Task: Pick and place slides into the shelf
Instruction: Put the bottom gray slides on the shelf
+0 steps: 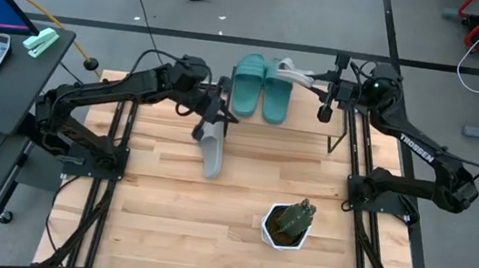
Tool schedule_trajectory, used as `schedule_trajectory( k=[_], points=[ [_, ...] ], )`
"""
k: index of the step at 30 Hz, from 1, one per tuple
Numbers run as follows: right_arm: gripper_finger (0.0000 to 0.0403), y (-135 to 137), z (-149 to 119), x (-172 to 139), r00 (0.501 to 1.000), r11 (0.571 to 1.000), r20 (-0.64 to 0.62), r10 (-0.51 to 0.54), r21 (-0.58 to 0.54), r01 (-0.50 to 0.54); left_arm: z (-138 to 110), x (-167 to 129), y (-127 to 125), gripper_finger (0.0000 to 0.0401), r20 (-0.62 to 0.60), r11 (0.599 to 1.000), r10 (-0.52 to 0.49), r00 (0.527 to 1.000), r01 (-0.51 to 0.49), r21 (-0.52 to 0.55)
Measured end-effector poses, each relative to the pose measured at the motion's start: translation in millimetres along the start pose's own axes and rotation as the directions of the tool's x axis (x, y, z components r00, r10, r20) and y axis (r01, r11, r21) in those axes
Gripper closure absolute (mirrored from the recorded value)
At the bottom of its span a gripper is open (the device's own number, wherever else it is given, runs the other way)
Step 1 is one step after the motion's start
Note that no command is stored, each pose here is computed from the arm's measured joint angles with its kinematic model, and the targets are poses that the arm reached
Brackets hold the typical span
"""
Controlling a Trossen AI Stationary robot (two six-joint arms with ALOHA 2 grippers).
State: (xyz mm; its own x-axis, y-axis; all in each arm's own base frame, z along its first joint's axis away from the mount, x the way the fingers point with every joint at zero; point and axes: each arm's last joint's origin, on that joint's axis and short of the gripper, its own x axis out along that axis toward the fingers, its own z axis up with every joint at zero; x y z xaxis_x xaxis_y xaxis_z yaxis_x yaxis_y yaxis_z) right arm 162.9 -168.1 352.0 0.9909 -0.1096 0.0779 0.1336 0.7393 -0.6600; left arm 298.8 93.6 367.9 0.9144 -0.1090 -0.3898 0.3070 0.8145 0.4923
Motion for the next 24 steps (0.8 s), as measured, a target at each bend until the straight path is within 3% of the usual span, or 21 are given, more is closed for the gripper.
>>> schedule_trajectory(
  k=[5, 8, 10, 12, 16, 20, 24],
  points=[
    [0.0316, 4, -10, -4, 1.0, 1.0, 0.016, -0.011, -0.002, 0.011, -1, -1, 6, 0.0397, -0.057, 0.977, 0.11, 0.992, -0.119, -0.177],
    [0.0316, 4, -12, -6, 1.0, 1.0, 0.02, -0.01, 0.0, 0.01, -1, -1, 6, 0.0396, -0.078, 0.965, 0.128, 0.989, -0.143, -0.219],
    [0.0316, 3, -12, -7, 1.0, 1.0, 0.017, -0.014, -0.001, 0.014, -3, 3, 6, 0.0397, -0.102, 0.94, 0.199, 0.975, -0.219, -0.26],
    [0.0316, 3, -12, -8, 1.0, 1.0, 0.021, -0.009, -0.002, 0.01, -11, 8, 4, 0.0398, -0.156, 0.894, 0.304, 0.94, -0.338, -0.294],
    [0.0317, 2, -13, -9, 1.0, 1.0, 0.02, -0.01, -0.006, 0.01, -33, 13, 4, 0.0394, -0.221, 0.748, 0.487, 0.845, -0.534, -0.393],
    [0.0317, 2, -14, -10, 1.0, 0.999, 0.027, 0.003, -0.036, -0.002, -53, 14, -2, 0.0397, -0.202, 0.655, 0.548, 0.812, -0.566, -0.5],
    [0.0317, -4, -23, -15, 1.0, 1.0, 0.005, -0.001, -0.031, 0.001, -63, 8, -10, 0.0395, -0.158, 0.607, 0.587, 0.794, -0.561, -0.563]
  ],
)
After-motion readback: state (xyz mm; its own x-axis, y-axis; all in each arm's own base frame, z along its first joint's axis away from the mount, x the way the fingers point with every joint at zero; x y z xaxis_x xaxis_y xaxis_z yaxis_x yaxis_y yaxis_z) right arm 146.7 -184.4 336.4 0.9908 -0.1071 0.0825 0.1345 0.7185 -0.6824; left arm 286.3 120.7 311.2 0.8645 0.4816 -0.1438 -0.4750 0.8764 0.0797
